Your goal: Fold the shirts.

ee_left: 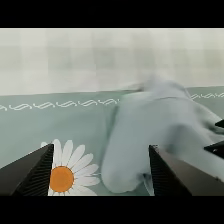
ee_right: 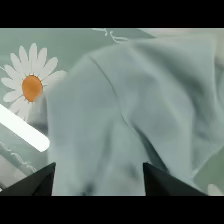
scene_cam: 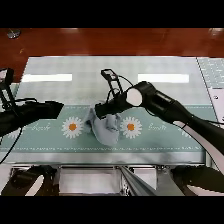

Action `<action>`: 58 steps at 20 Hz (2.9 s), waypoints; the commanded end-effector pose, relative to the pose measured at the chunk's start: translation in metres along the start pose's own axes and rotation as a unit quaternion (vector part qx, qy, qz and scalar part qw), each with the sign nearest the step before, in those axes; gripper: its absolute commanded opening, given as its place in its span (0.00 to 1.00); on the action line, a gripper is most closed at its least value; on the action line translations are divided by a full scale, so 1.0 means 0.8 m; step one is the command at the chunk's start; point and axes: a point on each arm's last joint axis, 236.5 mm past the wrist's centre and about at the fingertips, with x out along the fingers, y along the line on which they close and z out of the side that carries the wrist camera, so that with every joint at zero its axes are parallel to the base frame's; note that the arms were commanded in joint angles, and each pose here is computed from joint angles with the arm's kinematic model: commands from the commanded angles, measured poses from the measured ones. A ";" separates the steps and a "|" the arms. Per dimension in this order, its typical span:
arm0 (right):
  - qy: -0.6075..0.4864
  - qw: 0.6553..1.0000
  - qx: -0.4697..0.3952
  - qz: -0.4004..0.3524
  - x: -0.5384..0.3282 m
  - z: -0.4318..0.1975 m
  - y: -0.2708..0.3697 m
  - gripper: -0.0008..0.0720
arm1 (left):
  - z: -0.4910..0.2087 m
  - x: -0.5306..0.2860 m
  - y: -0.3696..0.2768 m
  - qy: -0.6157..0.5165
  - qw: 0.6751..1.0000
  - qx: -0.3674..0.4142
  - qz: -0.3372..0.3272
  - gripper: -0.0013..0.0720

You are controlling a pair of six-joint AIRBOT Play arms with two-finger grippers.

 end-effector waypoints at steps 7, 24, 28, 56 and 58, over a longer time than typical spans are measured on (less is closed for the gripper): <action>-0.157 0.949 0.181 -0.204 -0.288 0.001 -0.279 0.88 | -0.080 0.053 0.055 0.171 0.976 -0.127 0.039 0.97; -0.100 0.956 0.273 -0.049 -0.099 -0.122 -0.191 0.86 | -0.127 0.184 -0.010 0.264 0.935 -0.196 -0.132 0.82; -0.064 0.959 0.276 -0.021 -0.059 -0.128 -0.164 0.87 | -0.132 0.182 -0.010 0.267 0.941 -0.155 -0.141 0.06; -0.027 0.968 0.246 0.028 0.082 -0.051 -0.115 0.05 | -0.173 0.160 -0.003 0.330 0.928 -0.097 -0.142 0.05; -0.028 0.976 0.215 0.034 0.075 -0.042 -0.108 0.05 | -0.156 0.155 -0.003 0.315 0.933 -0.095 -0.145 0.05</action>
